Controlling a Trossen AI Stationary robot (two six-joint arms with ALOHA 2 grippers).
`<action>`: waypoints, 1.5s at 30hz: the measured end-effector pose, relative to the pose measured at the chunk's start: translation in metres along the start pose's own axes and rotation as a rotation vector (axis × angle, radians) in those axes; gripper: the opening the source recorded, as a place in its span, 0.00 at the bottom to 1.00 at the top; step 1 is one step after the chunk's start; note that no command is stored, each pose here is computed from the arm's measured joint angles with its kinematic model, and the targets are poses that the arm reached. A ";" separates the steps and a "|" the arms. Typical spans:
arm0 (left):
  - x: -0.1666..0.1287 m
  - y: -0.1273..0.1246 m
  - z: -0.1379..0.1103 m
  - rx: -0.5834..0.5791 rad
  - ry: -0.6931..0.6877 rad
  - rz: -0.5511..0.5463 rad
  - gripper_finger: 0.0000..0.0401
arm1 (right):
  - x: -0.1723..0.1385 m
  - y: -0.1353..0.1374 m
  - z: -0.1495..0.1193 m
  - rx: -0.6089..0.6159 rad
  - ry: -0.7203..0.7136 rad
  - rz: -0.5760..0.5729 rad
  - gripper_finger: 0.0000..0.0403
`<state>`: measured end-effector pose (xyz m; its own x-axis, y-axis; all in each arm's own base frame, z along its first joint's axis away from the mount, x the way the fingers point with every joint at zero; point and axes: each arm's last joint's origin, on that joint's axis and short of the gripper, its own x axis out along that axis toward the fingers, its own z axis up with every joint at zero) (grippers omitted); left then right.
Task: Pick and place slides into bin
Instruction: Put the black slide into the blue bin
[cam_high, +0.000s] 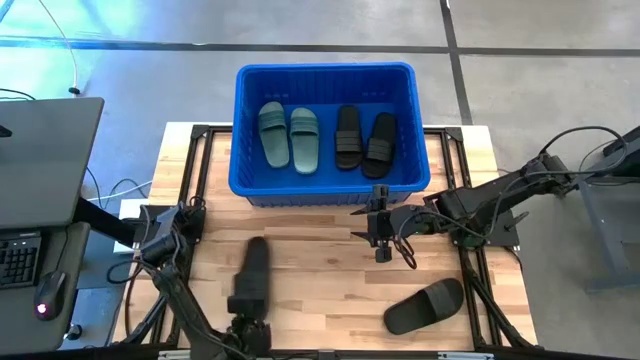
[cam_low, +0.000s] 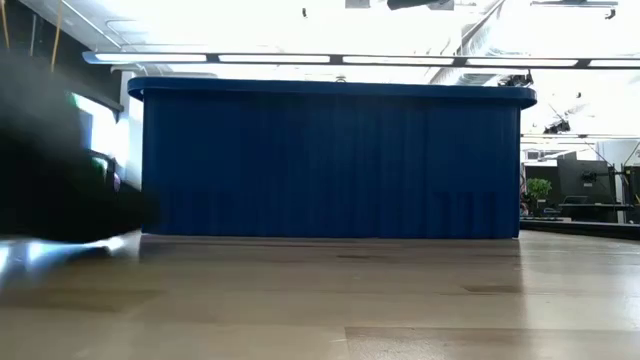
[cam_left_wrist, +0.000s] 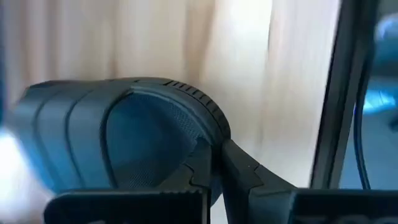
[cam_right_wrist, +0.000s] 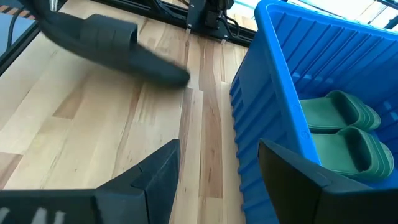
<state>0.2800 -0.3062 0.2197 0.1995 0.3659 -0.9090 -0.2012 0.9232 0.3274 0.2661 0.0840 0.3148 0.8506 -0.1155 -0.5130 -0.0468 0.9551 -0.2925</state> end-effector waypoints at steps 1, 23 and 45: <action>-0.007 0.002 0.005 0.018 -0.051 0.008 0.01 | 0.000 0.000 0.000 0.000 0.000 0.000 0.51; -0.103 0.058 0.054 0.408 -0.602 0.338 0.00 | -0.010 0.005 -0.037 0.230 0.357 -0.079 0.51; -0.031 0.310 0.172 0.315 -0.126 0.392 0.00 | -0.032 0.044 -0.037 0.206 0.314 -0.055 0.51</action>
<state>0.3761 -0.0109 0.3933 0.2851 0.6847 -0.6708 0.0105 0.6975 0.7165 0.2175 0.1190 0.2881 0.6453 -0.2156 -0.7328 0.1276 0.9763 -0.1748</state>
